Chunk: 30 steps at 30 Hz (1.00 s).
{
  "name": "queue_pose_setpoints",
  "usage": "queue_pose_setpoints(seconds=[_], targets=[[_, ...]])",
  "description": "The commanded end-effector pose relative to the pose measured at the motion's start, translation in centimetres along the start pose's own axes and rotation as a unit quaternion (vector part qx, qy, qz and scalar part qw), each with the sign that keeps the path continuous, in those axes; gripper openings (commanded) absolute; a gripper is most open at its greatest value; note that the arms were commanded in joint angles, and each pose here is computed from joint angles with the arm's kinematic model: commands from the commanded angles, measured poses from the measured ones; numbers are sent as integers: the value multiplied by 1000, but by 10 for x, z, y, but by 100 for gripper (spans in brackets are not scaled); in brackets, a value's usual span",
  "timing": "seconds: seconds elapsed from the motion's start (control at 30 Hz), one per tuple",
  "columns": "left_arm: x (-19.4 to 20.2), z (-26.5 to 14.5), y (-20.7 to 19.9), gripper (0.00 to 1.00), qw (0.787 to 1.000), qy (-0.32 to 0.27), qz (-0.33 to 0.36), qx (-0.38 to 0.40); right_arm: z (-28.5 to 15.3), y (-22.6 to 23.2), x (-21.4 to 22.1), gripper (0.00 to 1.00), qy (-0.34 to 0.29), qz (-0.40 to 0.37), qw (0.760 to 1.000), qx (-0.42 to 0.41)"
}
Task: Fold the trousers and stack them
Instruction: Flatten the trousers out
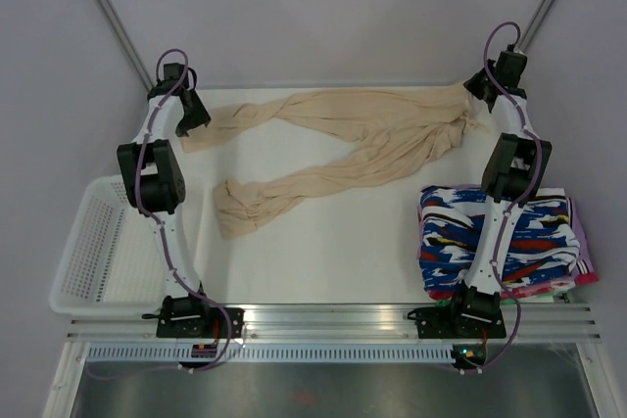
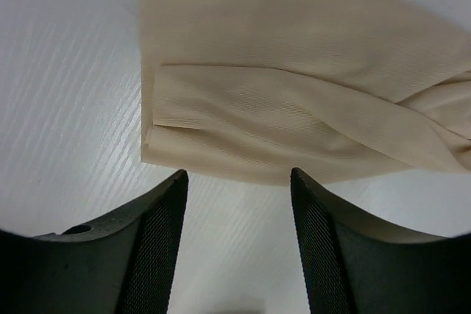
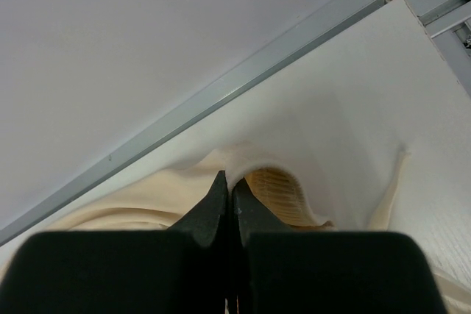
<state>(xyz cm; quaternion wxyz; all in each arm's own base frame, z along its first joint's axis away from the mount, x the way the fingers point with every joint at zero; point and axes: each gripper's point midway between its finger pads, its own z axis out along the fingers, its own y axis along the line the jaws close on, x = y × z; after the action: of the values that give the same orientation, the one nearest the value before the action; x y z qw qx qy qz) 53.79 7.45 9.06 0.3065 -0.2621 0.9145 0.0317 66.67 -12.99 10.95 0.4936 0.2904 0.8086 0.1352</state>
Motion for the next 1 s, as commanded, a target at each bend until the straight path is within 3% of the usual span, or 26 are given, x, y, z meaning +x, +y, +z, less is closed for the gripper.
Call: queue_pose_setpoints(seconds=[0.0, 0.23, 0.67, 0.97], targets=[[3, 16, 33, 65, 998, 28, 9, -47, -23, 24, -32, 0, -29, -1, 999, -24], [17, 27, 47, 68, 996, 45, -13, -82, -21, 25, -25, 0, -22, 2, 999, -26], [-28, 47, 24, 67, 998, -29, -44, -25, -15, 25, -15, 0, -14, 1, 1000, -21], [-7, 68, 33, 64, 998, 2, -51, -46, -13, 20, -12, 0, -11, -5, 1000, -13]])
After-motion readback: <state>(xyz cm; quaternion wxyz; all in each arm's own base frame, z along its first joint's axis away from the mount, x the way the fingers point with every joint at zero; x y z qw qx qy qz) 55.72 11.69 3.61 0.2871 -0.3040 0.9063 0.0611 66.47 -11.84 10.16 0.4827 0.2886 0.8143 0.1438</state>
